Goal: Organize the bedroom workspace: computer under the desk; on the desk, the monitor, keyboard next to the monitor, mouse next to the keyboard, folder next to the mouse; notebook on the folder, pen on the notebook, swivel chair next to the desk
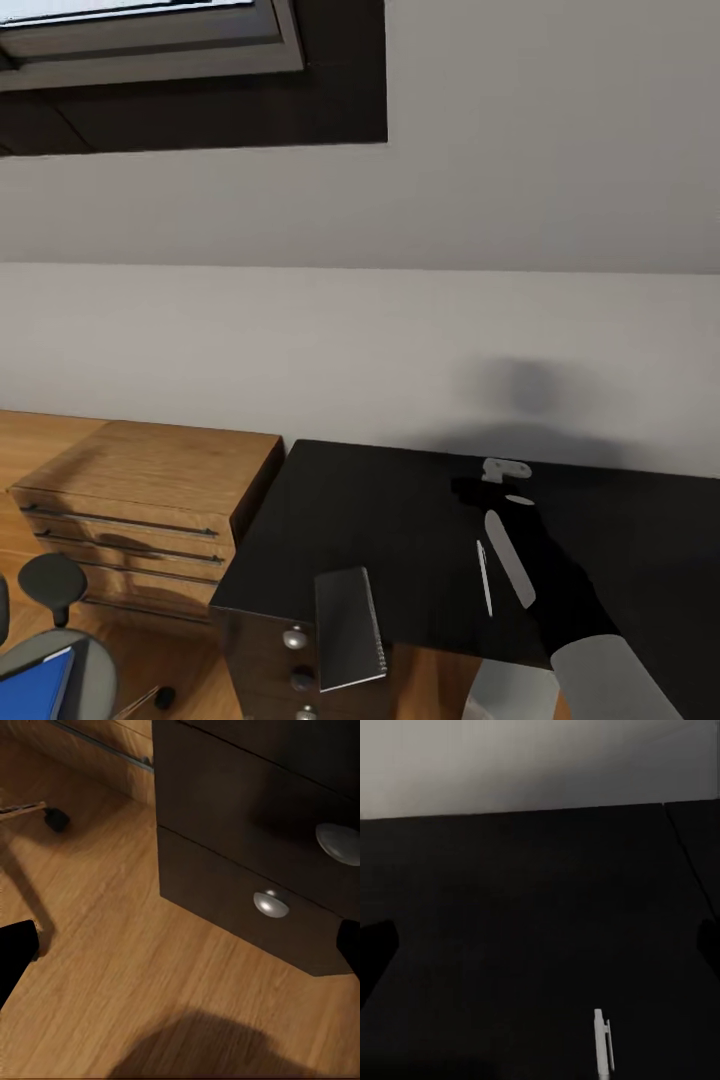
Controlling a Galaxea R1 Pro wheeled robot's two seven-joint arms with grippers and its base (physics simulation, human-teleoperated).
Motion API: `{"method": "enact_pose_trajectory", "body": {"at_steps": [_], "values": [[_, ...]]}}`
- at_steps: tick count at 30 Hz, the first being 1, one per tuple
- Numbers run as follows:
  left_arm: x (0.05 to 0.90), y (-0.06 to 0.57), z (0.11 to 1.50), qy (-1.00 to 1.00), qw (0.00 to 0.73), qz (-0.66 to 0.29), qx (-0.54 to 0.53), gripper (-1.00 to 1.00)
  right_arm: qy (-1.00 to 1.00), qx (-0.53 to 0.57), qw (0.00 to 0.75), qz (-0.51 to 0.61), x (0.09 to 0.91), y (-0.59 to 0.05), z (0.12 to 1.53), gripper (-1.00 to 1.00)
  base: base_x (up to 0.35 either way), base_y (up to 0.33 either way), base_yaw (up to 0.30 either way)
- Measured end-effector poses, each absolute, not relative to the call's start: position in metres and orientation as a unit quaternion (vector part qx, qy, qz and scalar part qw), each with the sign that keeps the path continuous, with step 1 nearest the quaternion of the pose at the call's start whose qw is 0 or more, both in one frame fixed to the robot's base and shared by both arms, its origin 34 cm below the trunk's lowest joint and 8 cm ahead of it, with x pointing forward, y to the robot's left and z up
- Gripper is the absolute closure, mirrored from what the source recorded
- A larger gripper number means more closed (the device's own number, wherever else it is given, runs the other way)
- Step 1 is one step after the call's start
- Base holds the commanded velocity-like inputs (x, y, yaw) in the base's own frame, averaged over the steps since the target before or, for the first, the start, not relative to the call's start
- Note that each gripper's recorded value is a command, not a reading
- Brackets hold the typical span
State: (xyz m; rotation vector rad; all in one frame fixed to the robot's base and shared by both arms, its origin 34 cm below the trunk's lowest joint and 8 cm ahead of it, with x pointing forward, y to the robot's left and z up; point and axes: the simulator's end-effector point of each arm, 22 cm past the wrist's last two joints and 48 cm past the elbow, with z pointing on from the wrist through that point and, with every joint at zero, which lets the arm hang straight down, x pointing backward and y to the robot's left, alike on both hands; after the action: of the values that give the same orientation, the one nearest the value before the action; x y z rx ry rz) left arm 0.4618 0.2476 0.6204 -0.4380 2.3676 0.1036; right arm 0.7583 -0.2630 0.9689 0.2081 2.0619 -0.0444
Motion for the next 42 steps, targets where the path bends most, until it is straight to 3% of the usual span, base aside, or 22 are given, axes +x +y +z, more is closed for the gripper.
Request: {"method": "enact_pose_trajectory", "body": {"at_steps": [16,42], "values": [[0.465,0.250,0.624,0.915,0.363,0.041,-0.172,-1.00,0.854,0.085,0.513,-0.018,0.758,-0.262,0.974,-1.00,-0.291,0.000,0.055],[0.453,0.267,0.613,0.919,0.347,0.056,-0.177,-1.00,0.862,0.085,0.500,-0.018,0.759,-0.260,0.954,-1.00,-0.009,0.000,0.083]]}}
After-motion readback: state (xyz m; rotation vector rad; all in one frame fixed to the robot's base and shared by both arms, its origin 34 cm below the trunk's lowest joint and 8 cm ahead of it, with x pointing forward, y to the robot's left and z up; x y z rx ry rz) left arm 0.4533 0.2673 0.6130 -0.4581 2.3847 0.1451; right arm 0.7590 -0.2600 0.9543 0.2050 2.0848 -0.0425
